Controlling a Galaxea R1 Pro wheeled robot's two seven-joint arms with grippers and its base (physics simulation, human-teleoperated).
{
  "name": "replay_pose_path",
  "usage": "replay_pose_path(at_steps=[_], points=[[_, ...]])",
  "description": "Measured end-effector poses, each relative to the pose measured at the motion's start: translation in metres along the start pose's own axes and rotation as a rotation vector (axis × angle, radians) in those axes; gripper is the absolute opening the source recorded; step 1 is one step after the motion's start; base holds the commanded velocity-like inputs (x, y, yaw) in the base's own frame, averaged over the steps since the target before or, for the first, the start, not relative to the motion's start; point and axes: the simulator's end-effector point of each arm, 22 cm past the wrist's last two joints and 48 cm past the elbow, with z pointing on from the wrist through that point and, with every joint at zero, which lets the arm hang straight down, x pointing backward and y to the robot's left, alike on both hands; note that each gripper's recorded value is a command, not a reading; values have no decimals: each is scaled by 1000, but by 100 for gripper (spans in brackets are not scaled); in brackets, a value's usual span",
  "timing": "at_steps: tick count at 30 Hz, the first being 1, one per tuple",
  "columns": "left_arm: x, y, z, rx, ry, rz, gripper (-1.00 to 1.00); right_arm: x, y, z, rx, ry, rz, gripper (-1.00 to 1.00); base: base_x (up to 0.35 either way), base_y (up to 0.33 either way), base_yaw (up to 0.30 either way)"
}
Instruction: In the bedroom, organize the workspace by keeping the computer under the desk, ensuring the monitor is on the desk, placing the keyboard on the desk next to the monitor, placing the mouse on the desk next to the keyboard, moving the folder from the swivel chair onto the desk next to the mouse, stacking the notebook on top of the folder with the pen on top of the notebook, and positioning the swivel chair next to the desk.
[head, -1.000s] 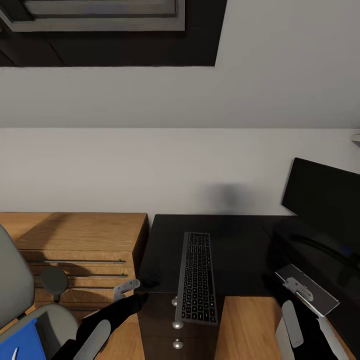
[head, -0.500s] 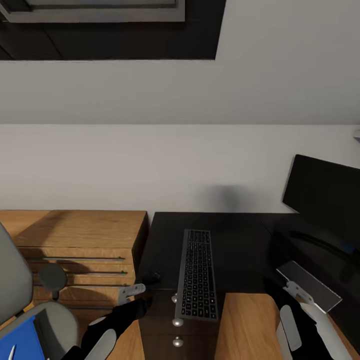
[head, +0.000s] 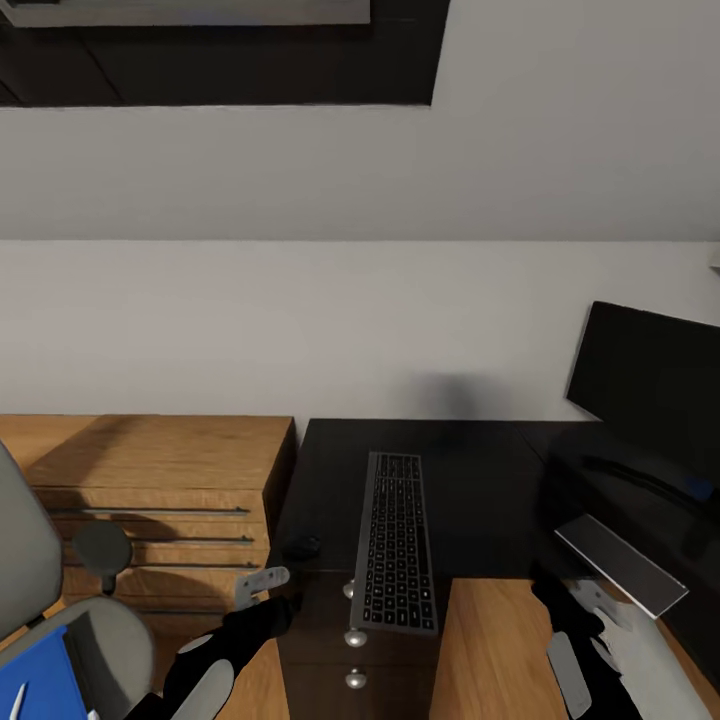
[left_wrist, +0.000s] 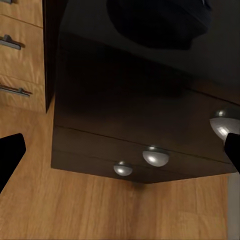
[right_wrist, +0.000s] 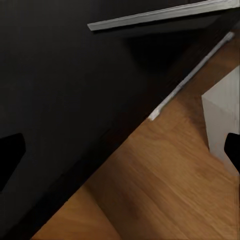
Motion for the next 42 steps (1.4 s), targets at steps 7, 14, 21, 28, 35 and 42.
replay_pose_path(at_steps=[7, 14, 21, 28, 35, 42], points=[[9, 4, 7, 0, 0, -1, 100, 5, -3, -4, 13, -132, 43, 100, 0, 0, 0], [18, 8, 15, 0, 1, -1, 100, 21, -11, -2, 36, -139, 151, 100, 0, 0, 0], [27, 12, 22, 1, 1, -1, 100, 39, -33, 3, 96, -121, 385, 100, 0, 0, 0], [41, 11, 29, 10, 7, 10, 100, 44, -46, 9, 115, -128, 489, 100, 0, 0, 0], [53, 1, 30, 28, 26, 34, 100, 6, -54, 11, 104, -206, 548, 100, 0, 0, 0], [55, 0, 30, 31, 29, 33, 100, -7, -72, 10, 136, -240, 583, 100, 0, 0, 0]])
